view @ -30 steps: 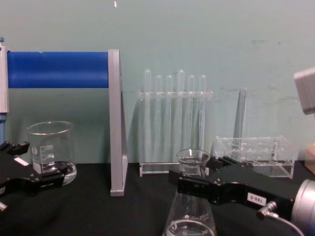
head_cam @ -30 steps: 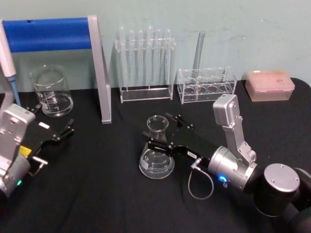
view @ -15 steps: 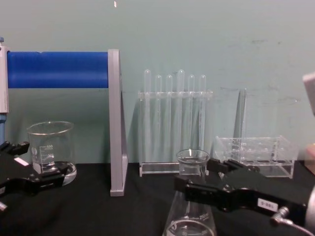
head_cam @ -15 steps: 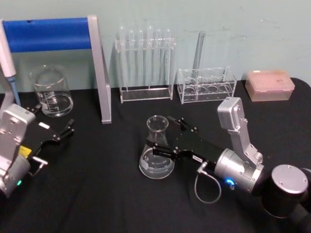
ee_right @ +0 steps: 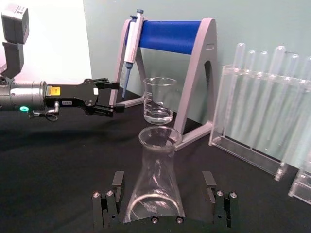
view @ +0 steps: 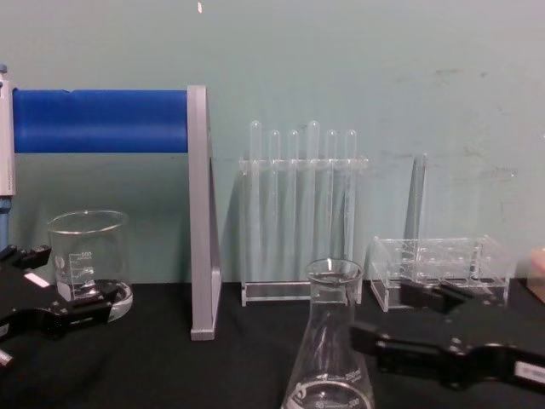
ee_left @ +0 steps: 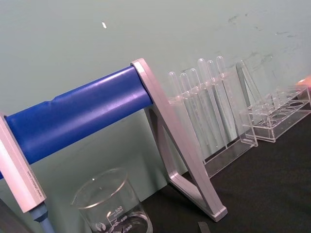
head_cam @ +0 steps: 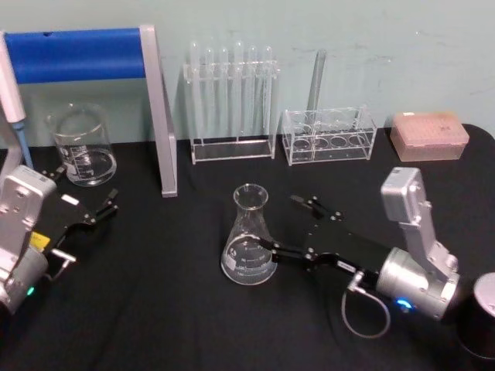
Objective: Grasp the erlenmeyer flask with one hand, shake it three times, then place it back.
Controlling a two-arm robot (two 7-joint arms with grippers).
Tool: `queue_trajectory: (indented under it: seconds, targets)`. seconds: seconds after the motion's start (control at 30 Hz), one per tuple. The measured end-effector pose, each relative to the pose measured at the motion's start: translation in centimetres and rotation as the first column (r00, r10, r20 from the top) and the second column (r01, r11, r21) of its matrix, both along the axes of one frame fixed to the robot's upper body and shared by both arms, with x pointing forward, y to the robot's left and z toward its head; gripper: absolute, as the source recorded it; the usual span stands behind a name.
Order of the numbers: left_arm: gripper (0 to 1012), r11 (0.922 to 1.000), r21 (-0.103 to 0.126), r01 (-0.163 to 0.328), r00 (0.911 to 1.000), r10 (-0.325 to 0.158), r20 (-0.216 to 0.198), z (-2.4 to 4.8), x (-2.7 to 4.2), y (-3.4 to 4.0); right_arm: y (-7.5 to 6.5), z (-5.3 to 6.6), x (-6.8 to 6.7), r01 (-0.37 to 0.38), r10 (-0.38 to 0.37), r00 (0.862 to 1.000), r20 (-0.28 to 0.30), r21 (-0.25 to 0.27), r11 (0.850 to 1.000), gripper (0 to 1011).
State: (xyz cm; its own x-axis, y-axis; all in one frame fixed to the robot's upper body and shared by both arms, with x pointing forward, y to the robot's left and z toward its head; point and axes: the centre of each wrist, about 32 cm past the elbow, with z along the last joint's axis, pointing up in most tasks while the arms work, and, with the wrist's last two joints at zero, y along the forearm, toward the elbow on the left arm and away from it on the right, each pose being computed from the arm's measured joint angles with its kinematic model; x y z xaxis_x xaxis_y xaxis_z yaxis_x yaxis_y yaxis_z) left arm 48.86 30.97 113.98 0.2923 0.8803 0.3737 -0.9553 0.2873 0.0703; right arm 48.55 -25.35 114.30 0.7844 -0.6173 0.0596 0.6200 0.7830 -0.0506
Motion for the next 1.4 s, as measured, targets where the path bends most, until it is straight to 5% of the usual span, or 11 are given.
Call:
queue_trajectory:
  seconds: [0.23, 0.4, 0.53, 0.63, 0.67, 0.8, 0.97, 1.13, 1.4]
  targets:
    - [1001, 1.0000, 0.000, 0.000, 1.0000, 0.000, 0.000, 0.00, 0.00, 0.00, -1.9, 0.4, -0.7, 0.053, -0.053, 0.998, 0.015, -0.006, 0.999, 1000]
    - [1001, 1.0000, 0.000, 0.000, 1.0000, 0.000, 0.000, 0.00, 0.00, 0.00, -2.7, 0.5, -0.9, 0.171, -0.172, 0.985, 0.024, 0.026, 0.985, 1000]
    - [1001, 1.0000, 0.000, 0.000, 1.0000, 0.000, 0.000, 0.00, 0.00, 0.00, -2.4, 0.5, -0.8, 0.276, -0.278, 0.960, 0.036, 0.053, 0.960, 1000]
    - [1001, 1.0000, 0.000, 0.000, 1.0000, 0.000, 0.000, 0.00, 0.00, 0.00, -1.8, 0.0, -0.5, 0.368, -0.371, 0.928, 0.042, 0.073, 0.927, 1000]
    - [1001, 1.0000, 0.000, 0.000, 1.0000, 0.000, 0.000, 0.00, 0.00, 0.00, -1.8, 0.0, -0.5, 0.368, -0.371, 0.928, 0.042, 0.073, 0.927, 1000]
    - [1001, 1.0000, 0.000, 0.000, 1.0000, 0.000, 0.000, 0.00, 0.00, 0.00, -0.7, -0.6, 0.0, 0.460, -0.465, 0.884, 0.046, 0.088, 0.883, 1000]
    - [1001, 1.0000, 0.000, 0.000, 1.0000, 0.000, 0.000, 0.00, 0.00, 0.00, 0.3, -1.5, 0.9, 0.542, -0.546, 0.835, 0.068, 0.072, 0.837, 1000]
    - [1001, 1.0000, 0.000, 0.000, 1.0000, 0.000, 0.000, 0.00, 0.00, 0.00, 1.0, -2.5, 1.6, 0.589, -0.589, 0.801, 0.107, 0.032, 0.807, 1000]
    - [1001, 1.0000, 0.000, 0.000, 1.0000, 0.000, 0.000, 0.00, 0.00, 0.00, 1.2, -3.4, 1.9, 0.614, -0.608, 0.783, 0.132, -0.006, 0.789, 1000]
